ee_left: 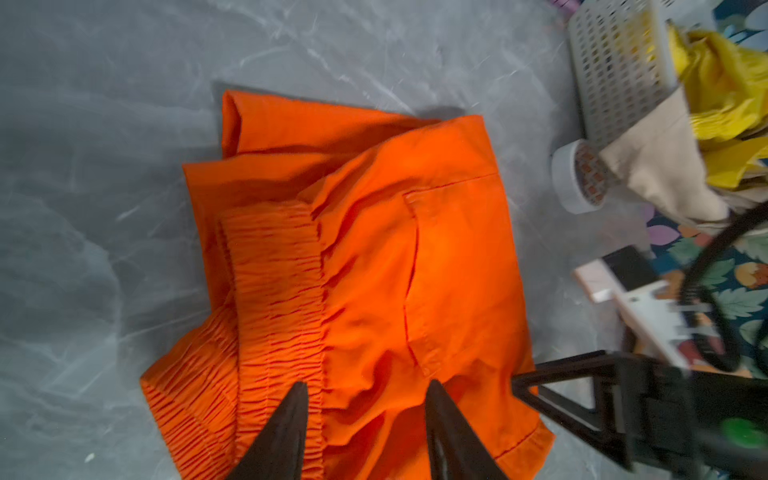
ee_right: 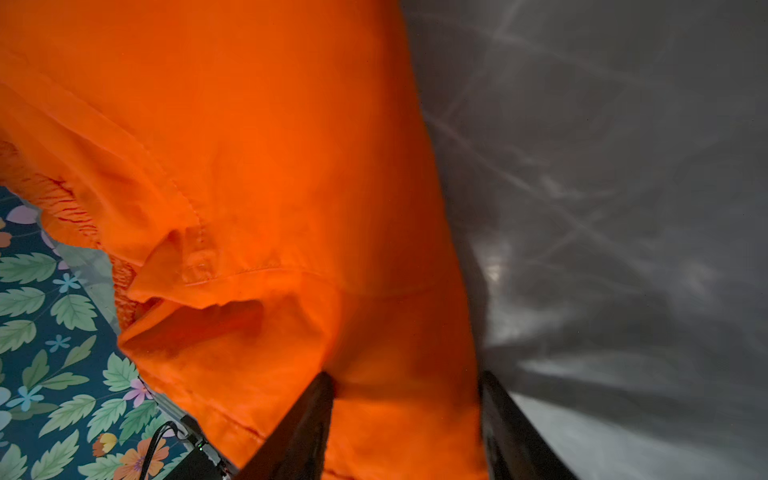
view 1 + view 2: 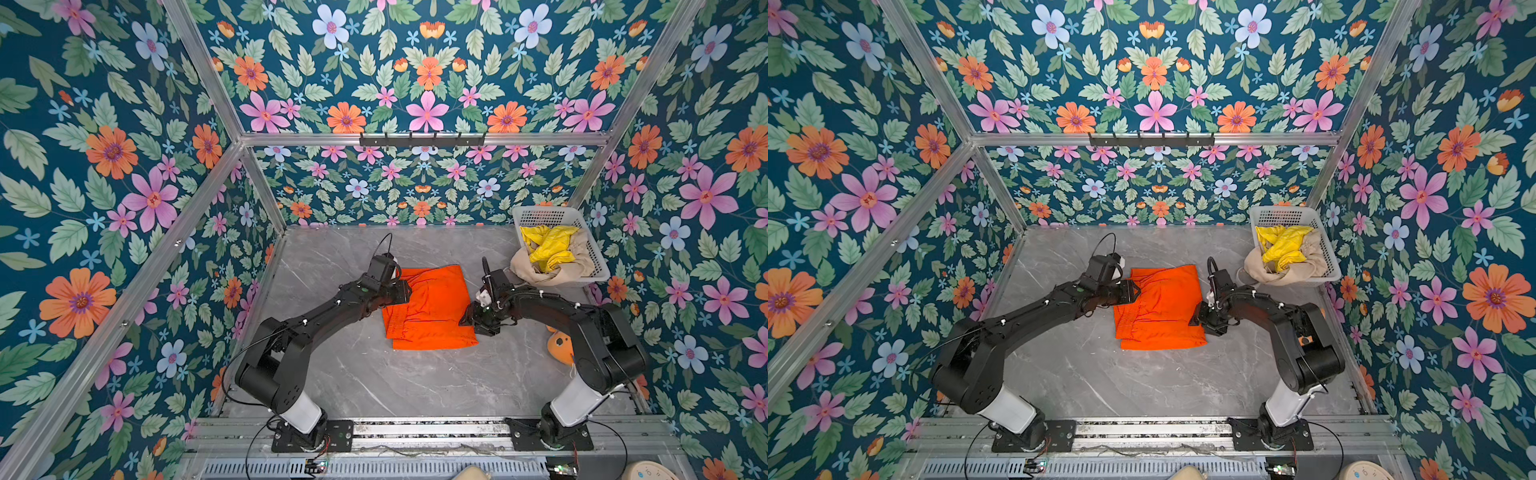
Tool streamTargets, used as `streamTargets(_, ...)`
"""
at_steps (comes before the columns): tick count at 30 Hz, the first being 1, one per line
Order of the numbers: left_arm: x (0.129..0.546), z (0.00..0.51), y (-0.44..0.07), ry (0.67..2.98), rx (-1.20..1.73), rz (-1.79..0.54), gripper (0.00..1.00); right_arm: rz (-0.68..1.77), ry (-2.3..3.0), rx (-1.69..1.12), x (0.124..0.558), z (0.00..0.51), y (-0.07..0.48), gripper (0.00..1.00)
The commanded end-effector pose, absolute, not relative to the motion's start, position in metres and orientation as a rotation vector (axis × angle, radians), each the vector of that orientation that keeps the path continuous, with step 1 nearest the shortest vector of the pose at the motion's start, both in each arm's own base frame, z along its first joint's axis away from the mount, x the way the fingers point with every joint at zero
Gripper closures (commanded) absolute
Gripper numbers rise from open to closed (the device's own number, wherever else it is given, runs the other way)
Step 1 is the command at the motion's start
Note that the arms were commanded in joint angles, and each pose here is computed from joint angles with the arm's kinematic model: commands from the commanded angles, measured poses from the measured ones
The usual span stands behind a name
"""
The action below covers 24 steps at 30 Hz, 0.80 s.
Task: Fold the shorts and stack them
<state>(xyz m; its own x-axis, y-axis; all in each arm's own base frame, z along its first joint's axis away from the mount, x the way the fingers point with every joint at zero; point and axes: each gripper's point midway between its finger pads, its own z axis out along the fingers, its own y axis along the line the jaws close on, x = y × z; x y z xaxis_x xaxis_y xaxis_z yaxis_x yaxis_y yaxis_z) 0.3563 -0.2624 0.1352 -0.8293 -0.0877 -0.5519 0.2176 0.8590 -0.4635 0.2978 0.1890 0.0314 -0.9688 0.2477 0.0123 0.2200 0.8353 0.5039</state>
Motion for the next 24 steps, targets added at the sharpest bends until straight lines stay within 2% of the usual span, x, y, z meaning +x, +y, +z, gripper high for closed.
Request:
streamTargets(1,0.347,0.128,-0.264,2.512,0.151,-0.644,0.5,0.79,2.934,0.373,0.306,0.031,0.207,0.43)
streamTargets(8,0.334,0.08,-0.277,2.623,0.189,-0.581,0.46,0.813,2.908,0.3,0.317,0.031,0.248,0.44)
streamTargets(12,0.336,0.051,-0.27,2.672,0.186,-0.489,0.45,0.791,2.865,0.3,0.325,0.043,0.247,0.42)
streamTargets(17,0.345,0.022,-0.236,2.732,0.126,-0.385,0.46,0.672,2.822,0.274,0.319,0.066,0.222,0.4)
streamTargets(24,0.361,0.017,-0.167,2.779,0.116,-0.192,0.47,0.654,2.728,0.345,0.303,0.093,0.18,0.4)
